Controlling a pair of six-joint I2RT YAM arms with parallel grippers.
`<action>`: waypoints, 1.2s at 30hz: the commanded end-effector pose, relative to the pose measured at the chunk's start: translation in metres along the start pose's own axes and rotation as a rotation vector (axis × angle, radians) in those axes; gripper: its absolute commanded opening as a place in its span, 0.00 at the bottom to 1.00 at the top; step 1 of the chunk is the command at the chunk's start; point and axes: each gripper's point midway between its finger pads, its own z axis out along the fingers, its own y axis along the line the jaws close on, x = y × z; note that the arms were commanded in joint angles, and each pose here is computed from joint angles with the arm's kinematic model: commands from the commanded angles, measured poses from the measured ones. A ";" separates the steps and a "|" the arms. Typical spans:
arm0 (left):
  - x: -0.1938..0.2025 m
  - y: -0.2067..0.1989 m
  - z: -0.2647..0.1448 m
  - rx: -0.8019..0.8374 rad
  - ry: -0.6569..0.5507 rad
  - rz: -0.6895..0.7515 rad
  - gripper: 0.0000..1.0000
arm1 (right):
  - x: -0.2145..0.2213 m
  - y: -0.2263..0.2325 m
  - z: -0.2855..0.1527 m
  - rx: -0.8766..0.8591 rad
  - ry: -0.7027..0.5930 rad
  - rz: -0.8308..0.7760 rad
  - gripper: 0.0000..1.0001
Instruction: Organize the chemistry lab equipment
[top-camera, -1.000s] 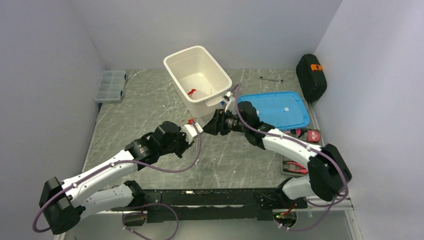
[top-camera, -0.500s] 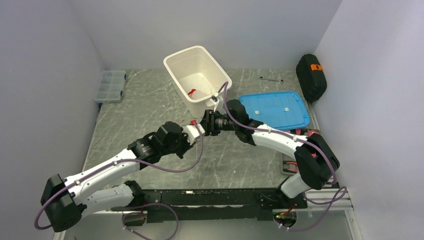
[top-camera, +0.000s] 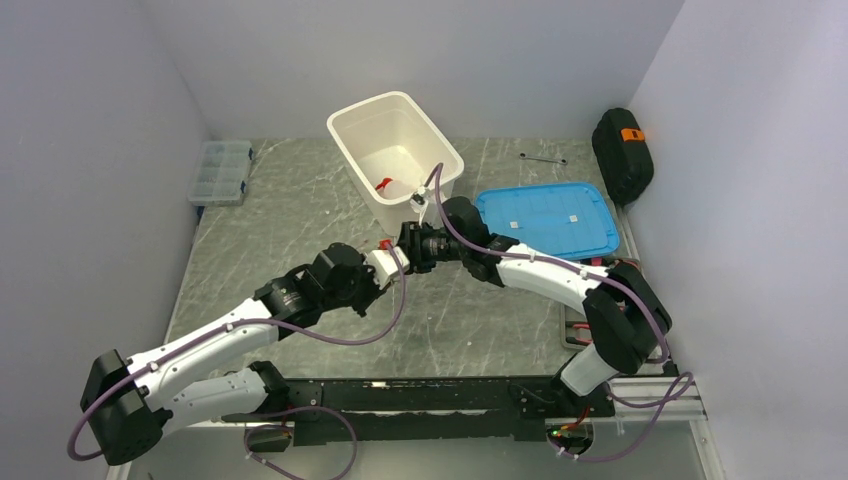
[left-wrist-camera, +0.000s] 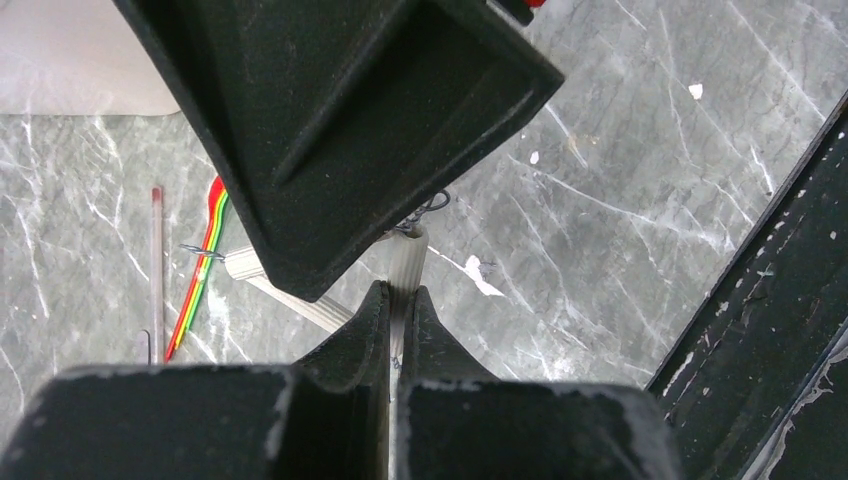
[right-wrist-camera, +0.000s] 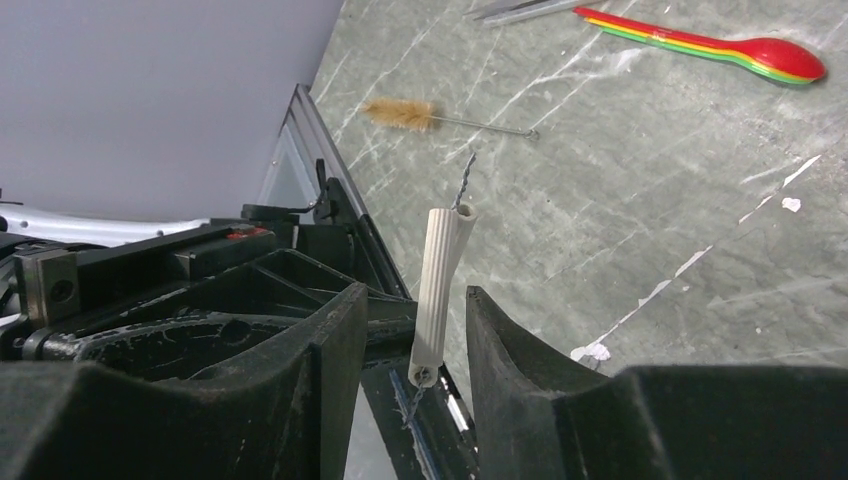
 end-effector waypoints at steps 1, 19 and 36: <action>-0.021 0.004 -0.005 -0.023 -0.084 0.010 0.00 | -0.007 0.012 0.005 -0.035 0.004 -0.033 0.42; -0.026 0.009 -0.011 -0.055 -0.106 -0.005 0.00 | -0.005 0.012 0.007 0.008 0.018 -0.060 0.01; -0.059 0.060 -0.081 -0.177 -0.380 -0.147 0.99 | -0.117 0.026 -0.097 0.353 -0.345 -0.326 0.00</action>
